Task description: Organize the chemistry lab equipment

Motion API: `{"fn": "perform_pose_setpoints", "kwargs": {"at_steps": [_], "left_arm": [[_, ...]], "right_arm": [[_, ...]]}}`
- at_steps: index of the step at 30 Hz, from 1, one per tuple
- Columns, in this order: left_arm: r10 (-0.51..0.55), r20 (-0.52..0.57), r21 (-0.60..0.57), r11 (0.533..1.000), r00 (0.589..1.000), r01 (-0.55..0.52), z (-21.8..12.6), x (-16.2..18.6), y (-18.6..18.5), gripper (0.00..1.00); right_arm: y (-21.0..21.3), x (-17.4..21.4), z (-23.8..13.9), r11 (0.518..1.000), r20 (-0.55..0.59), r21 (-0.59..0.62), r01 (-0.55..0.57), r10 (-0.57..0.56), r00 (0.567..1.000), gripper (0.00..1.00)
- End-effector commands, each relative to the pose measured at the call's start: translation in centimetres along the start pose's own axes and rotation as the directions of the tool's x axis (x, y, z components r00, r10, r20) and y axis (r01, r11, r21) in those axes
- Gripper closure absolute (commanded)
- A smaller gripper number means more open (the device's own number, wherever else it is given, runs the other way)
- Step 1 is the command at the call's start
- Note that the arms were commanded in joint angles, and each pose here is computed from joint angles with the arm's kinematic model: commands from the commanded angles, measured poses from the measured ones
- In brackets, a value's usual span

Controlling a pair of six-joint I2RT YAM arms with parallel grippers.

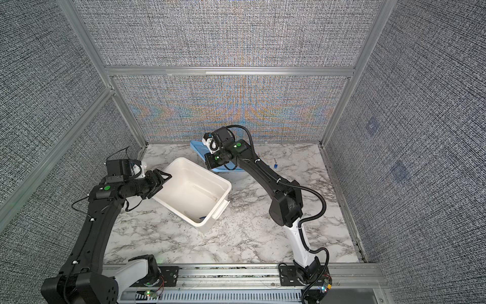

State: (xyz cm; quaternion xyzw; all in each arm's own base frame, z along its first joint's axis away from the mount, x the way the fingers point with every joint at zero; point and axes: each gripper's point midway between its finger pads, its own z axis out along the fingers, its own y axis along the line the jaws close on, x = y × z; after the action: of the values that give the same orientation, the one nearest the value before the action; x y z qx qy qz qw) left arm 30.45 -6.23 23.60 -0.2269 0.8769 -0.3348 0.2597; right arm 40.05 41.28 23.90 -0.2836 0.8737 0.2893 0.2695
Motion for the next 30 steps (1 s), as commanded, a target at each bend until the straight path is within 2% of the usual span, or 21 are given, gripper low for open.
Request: {"fn": "perform_pose_setpoints", "kwargs": {"at_steps": [1,8,16,22,30], "left_arm": [[0.003,0.008,0.015,1.0,1.0,-0.003,0.2,-0.2,-0.4,0.28],[0.011,0.019,0.002,1.0,1.0,-0.011,0.3,-0.2,-0.5,0.24],[-0.044,0.026,0.004,0.999,0.999,0.043,1.6,-0.6,0.2,0.24],[-0.083,0.03,0.018,0.996,0.996,0.083,3.0,-1.0,0.5,0.24],[-0.088,-0.002,0.034,0.996,0.996,0.088,5.4,-0.9,0.0,0.24]], "right_arm": [[2.0,0.6,-0.8,0.999,-0.018,-0.042,0.028,-0.029,0.999,1.0],[5.1,1.9,-1.5,0.992,-0.047,-0.075,0.098,-0.102,0.994,1.0],[7.2,5.1,0.5,0.981,-0.126,-0.085,0.172,-0.182,0.975,1.0],[7.5,7.3,1.9,0.981,-0.189,-0.091,0.172,-0.186,0.964,1.0],[8.4,8.3,2.1,0.978,-0.201,-0.106,0.178,-0.196,0.96,1.0]]}}
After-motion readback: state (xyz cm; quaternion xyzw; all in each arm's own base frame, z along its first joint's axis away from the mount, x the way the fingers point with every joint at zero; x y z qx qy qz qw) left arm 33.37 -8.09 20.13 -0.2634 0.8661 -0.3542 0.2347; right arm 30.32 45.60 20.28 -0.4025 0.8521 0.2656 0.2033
